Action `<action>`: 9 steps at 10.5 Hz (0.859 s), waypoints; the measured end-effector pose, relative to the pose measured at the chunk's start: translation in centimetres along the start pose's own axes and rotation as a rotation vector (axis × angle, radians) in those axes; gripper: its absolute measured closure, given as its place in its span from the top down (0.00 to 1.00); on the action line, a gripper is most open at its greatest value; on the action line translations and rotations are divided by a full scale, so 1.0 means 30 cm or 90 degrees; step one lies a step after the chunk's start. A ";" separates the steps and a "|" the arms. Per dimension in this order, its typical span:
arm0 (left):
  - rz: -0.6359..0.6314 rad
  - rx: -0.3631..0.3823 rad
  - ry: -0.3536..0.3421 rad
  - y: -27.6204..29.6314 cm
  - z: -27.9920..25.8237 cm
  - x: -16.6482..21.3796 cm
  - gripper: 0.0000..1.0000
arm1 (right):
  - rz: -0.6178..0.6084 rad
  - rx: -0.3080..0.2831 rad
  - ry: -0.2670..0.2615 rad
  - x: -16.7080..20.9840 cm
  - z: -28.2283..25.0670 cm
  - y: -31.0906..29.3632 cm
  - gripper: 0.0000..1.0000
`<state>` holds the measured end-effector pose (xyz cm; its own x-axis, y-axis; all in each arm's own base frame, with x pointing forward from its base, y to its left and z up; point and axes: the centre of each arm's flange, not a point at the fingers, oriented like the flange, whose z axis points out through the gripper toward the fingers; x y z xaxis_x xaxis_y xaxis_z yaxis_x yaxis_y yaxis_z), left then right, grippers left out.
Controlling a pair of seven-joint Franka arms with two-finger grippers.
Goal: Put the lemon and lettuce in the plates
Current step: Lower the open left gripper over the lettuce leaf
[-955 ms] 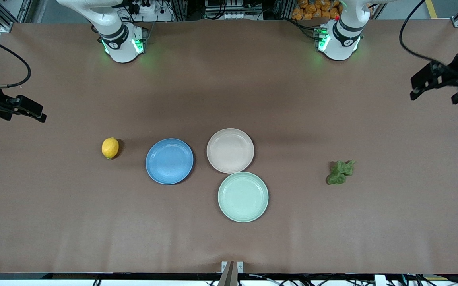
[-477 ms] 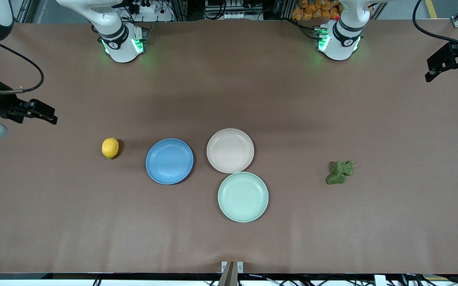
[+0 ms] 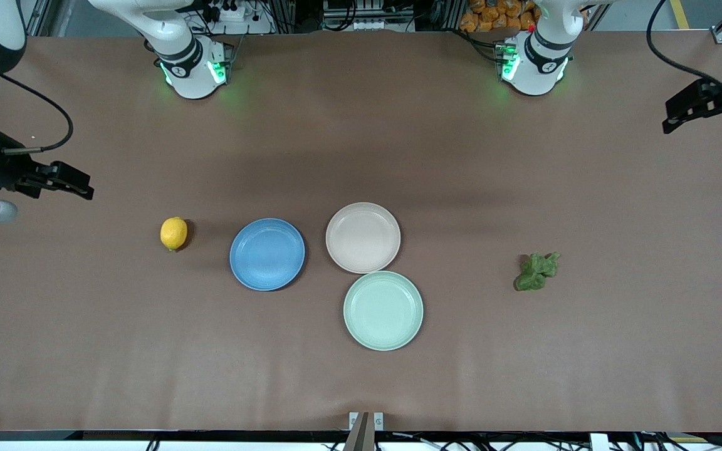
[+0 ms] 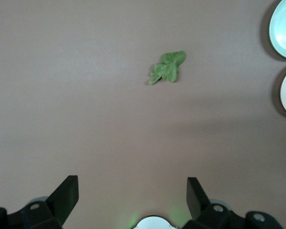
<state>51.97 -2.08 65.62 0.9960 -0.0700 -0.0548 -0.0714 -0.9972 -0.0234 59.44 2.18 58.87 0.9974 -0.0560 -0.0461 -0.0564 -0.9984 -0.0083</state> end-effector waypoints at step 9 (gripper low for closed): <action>0.041 -0.050 0.025 0.150 0.208 0.216 1.00 | 0.011 0.000 0.011 0.022 -0.022 0.030 1.00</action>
<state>57.78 -6.84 58.92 0.9909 -0.1339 -0.0152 -0.1328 -0.9895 0.0567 60.08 1.24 59.49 0.9969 -0.0728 -0.0285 -0.0731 -0.9973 -0.0080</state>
